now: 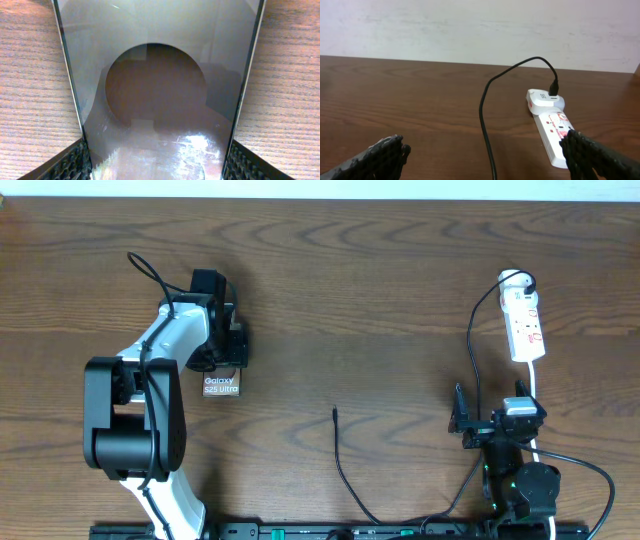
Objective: Plug charger to phone and switch on socket
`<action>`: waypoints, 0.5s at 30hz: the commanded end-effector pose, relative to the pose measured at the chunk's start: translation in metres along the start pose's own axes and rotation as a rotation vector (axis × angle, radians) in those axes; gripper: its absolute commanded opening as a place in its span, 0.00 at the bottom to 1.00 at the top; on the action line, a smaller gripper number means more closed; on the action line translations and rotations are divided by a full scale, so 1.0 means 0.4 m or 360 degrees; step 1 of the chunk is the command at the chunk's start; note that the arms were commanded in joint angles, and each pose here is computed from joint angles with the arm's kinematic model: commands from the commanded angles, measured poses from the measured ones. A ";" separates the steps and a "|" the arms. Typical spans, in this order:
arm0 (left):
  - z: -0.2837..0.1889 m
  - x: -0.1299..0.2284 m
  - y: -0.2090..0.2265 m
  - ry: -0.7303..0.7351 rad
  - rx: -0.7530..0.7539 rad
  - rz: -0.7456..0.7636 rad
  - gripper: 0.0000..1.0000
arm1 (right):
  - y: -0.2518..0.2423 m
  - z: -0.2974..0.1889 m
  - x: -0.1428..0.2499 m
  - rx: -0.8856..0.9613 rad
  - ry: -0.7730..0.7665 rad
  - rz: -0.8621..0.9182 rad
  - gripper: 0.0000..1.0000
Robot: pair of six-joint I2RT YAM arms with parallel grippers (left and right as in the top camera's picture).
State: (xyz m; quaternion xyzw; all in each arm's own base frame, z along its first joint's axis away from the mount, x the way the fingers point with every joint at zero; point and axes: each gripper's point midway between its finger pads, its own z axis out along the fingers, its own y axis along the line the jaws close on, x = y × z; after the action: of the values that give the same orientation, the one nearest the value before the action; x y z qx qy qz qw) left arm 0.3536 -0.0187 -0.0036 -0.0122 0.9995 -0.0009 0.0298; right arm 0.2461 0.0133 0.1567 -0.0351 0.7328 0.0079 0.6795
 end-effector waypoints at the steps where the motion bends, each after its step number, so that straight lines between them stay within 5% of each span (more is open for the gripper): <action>1: 0.046 0.043 0.017 0.0117 -0.0054 -0.0015 0.62 | 0.004 -0.001 0.001 -0.0005 0.0000 -0.0021 0.99; 4: 0.046 0.043 0.017 0.0116 -0.0054 -0.0015 0.58 | 0.004 -0.001 0.001 -0.0005 0.0000 -0.0021 0.99; 13: 0.046 0.043 0.017 0.0116 -0.0054 -0.0015 0.10 | 0.004 -0.001 0.001 -0.0005 0.0000 -0.0021 0.99; 15: 0.046 0.042 0.017 0.0116 -0.0053 -0.0015 0.08 | 0.004 -0.001 0.001 -0.0005 0.0000 -0.0021 0.99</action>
State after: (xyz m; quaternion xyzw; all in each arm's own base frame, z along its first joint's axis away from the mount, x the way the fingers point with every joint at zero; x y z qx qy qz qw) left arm 0.3536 -0.0189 -0.0036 -0.0120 0.9995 -0.0009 0.0298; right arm 0.2461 0.0133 0.1567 -0.0351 0.7328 0.0079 0.6795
